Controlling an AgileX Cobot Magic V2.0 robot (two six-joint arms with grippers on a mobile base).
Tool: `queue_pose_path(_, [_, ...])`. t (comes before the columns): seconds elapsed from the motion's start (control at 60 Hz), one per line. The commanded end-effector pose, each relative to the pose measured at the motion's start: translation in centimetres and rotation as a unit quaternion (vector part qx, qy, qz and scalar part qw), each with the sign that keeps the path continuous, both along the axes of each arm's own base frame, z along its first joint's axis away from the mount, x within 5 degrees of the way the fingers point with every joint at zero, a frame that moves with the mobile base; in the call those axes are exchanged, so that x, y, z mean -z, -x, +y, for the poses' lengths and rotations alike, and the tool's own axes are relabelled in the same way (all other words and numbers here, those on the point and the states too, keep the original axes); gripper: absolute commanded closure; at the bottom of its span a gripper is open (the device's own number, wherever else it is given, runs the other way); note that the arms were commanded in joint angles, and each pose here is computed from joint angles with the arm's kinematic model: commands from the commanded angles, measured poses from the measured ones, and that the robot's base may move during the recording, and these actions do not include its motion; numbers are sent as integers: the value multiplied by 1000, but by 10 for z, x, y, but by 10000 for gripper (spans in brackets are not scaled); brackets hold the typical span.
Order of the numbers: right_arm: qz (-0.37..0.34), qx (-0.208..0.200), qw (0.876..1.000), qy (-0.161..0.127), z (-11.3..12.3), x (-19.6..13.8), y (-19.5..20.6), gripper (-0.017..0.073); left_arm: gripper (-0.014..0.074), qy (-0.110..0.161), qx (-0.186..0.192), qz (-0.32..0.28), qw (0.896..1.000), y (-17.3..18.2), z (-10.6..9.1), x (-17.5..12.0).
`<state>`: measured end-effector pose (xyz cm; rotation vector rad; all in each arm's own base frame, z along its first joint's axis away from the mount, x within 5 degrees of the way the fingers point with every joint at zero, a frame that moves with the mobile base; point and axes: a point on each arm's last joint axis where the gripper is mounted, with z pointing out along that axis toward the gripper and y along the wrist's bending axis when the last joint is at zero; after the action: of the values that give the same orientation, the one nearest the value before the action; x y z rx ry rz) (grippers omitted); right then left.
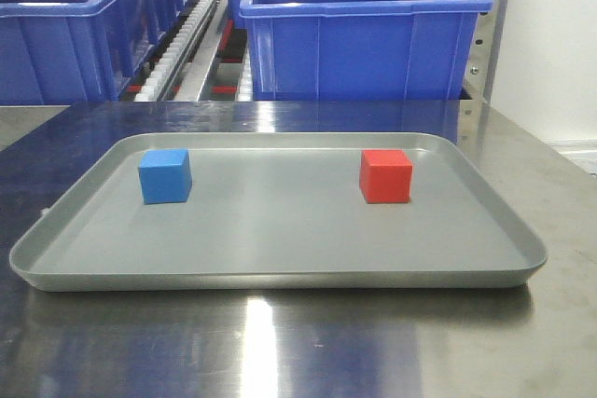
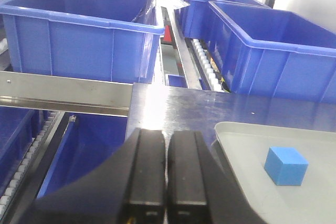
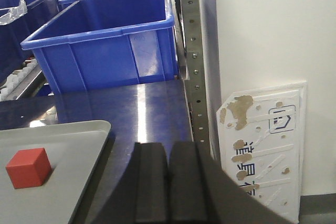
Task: Sort and place red and blue blocks on shelf
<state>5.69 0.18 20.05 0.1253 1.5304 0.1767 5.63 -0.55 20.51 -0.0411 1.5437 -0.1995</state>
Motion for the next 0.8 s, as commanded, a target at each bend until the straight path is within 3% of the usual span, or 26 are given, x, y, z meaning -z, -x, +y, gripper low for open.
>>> queue_pose_path(0.0, [-51,5,999,7,-1,-14,3,511,471,7,4,-37,999,1,0,-1])
queue_pose_path(0.417, [-46,2,999,-29,-1,-14,2,511,471,7,4,-37,999,1,0,-1])
queue_pose_path(0.55, [5,-1,996,-93,0,-22,-7,511,471,7,4,-37,999,1,0,-1])
queue_pose_path(0.784, [106,-4,990,-92,3,-62,-40,511,471,7,4,-37,999,1,0,-1])
